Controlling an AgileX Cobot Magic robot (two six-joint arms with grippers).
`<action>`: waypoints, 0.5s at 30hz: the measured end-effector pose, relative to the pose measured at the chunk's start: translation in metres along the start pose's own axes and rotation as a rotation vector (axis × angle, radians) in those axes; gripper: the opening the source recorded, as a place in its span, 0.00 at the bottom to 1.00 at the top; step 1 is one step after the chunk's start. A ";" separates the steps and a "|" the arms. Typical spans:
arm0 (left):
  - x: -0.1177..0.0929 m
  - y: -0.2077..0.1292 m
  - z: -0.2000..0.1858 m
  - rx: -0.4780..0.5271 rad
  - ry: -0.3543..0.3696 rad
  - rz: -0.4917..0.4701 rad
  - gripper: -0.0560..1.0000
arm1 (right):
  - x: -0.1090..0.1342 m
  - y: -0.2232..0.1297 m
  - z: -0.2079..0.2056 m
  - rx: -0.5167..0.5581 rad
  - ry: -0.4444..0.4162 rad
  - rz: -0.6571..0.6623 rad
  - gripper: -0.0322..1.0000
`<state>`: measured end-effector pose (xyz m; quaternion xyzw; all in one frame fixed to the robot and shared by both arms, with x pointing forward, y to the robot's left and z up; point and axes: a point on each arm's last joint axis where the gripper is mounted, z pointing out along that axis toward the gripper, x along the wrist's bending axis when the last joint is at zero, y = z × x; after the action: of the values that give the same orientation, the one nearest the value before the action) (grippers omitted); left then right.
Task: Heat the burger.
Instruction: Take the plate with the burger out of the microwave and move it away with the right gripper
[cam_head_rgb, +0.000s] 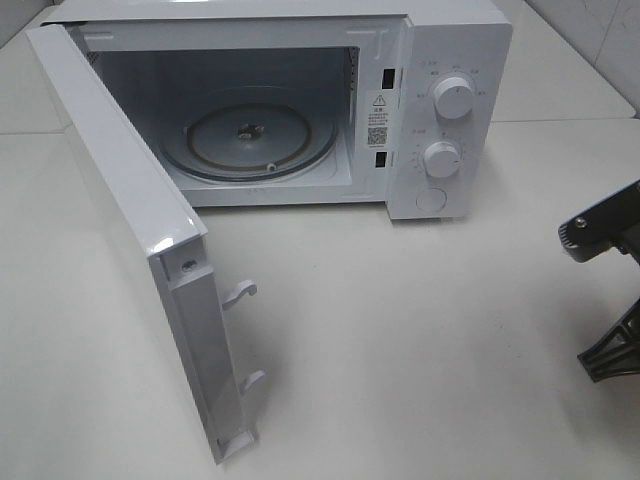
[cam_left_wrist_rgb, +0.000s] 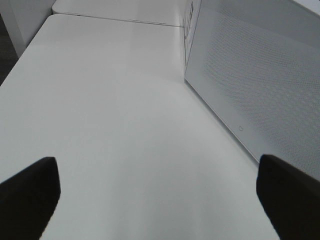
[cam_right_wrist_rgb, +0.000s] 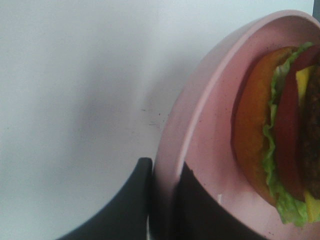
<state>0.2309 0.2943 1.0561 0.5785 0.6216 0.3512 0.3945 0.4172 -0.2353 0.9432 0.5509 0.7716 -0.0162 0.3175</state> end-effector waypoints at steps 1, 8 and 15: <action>0.000 0.000 0.000 0.000 0.000 0.000 0.99 | 0.002 0.000 0.003 0.010 -0.006 0.002 0.11; 0.000 0.000 0.000 0.000 0.000 0.000 0.99 | 0.014 0.002 0.023 0.056 0.008 0.033 0.11; 0.000 0.000 0.000 0.000 0.000 0.000 0.99 | 0.017 0.001 0.048 0.111 -0.004 0.062 0.11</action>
<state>0.2309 0.2943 1.0561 0.5785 0.6216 0.3512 0.3945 0.4372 -0.2390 0.8964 0.5913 0.7514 -0.0502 0.2885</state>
